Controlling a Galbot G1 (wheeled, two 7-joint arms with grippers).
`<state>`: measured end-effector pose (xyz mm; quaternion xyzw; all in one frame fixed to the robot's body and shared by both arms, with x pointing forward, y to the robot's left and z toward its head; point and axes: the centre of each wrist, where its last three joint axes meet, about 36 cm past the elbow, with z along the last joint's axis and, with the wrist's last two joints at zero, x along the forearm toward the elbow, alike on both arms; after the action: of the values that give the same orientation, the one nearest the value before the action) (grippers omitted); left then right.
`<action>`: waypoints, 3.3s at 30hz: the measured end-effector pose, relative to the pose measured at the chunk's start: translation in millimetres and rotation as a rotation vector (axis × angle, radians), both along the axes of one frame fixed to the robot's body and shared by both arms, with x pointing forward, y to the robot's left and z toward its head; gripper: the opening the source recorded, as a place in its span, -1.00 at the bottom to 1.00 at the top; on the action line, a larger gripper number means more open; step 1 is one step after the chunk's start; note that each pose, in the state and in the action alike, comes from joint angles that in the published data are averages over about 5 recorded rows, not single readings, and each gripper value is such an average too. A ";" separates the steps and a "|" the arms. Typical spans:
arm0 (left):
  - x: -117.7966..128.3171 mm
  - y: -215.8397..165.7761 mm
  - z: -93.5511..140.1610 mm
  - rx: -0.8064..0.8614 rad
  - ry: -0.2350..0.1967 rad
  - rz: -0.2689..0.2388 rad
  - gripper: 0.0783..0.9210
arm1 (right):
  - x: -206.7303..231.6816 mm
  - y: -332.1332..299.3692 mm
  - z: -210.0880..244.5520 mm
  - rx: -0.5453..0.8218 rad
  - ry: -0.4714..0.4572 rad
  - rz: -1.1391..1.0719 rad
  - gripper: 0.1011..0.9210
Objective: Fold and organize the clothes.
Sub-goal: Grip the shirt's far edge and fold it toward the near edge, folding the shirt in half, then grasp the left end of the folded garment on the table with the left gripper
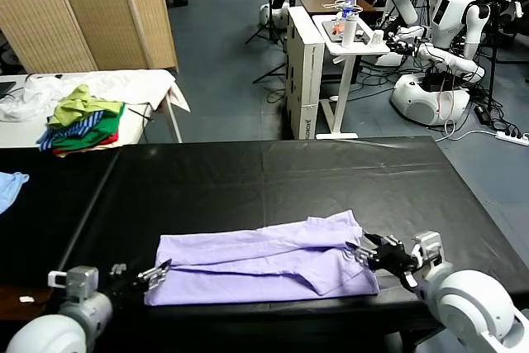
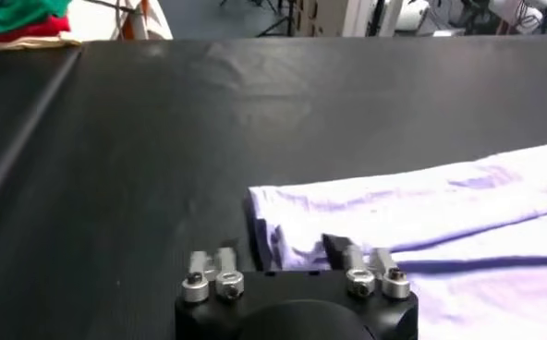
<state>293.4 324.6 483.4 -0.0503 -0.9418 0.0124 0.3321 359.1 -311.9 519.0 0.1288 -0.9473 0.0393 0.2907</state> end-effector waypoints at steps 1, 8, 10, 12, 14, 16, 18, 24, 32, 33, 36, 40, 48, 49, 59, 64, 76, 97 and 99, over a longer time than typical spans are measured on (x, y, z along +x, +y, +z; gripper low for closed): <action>2.5 0.2 -0.7 -0.005 -0.006 0.006 0.96 | 4.4 -0.1 -4.2 -0.001 -0.012 -0.019 0.96; 23.8 0.7 -9.2 -0.059 -0.087 0.037 0.97 | 37.2 8.2 -35.6 0.061 -0.031 -0.081 0.97; 29.2 1.1 -13.6 -0.073 -0.094 0.044 0.97 | 45.0 11.7 -42.2 0.076 -0.026 -0.086 0.97; 33.6 2.1 -17.7 -0.083 -0.094 0.051 0.97 | 52.0 15.0 -48.0 0.086 -0.022 -0.090 0.97; 37.0 3.6 -21.7 -0.090 -0.091 0.057 0.97 | 58.2 18.3 -53.7 0.093 -0.017 -0.095 0.97; 39.6 5.1 -25.5 -0.097 -0.085 0.063 0.97 | 63.1 20.6 -59.4 0.097 -0.009 -0.102 0.95; 41.8 6.2 -29.2 -0.103 -0.080 0.068 0.97 | 66.4 22.5 -64.8 0.100 0.000 -0.108 0.90; 45.3 7.5 -38.1 -0.120 -0.064 0.075 0.97 | 72.3 23.3 -76.2 0.109 0.021 -0.126 0.70; 49.7 9.3 -45.2 -0.133 -0.056 0.084 0.65 | 74.3 23.2 -80.9 0.111 0.031 -0.130 0.60; 50.1 9.5 -45.8 -0.135 -0.055 0.085 0.57 | 74.3 23.1 -81.3 0.111 0.032 -0.131 0.56; 50.6 10.0 -47.0 -0.144 -0.051 0.088 0.20 | 73.8 23.5 -82.5 0.111 0.034 -0.130 0.39; 50.0 10.1 -48.6 -0.149 -0.044 0.090 -0.37 | 71.9 25.4 -84.4 0.112 0.036 -0.129 -0.02; 49.1 9.7 -51.9 -0.143 -0.046 0.093 -0.82 | 63.4 31.4 -86.6 0.102 -0.004 -0.160 -0.88; 49.2 9.7 -52.3 -0.141 -0.049 0.093 -0.83 | 62.1 32.1 -87.0 0.098 -0.010 -0.169 -0.90; 55.7 8.0 -55.6 -0.138 -0.079 0.100 -0.83 | 52.3 32.2 -86.6 0.118 -0.005 -0.183 -0.76; 53.6 6.5 -54.8 -0.141 -0.088 0.096 -0.43 | 47.1 24.1 -77.1 0.131 -0.012 -0.177 -0.10; 29.4 9.5 -43.3 -0.127 -0.108 0.125 0.94 | 27.3 4.7 -44.0 0.131 -0.056 -0.177 0.96; -4.0 -22.1 -64.9 -0.201 -0.114 0.203 0.96 | 22.7 3.8 -37.6 0.127 -0.068 -0.169 0.97; -5.5 -23.7 -66.0 -0.208 -0.113 0.207 0.92 | 23.3 4.1 -38.1 0.128 -0.067 -0.168 0.97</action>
<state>287.9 300.9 417.4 0.0125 -0.9528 0.1412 0.2685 382.4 -307.8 480.8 0.0658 -0.9645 -0.0414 0.2522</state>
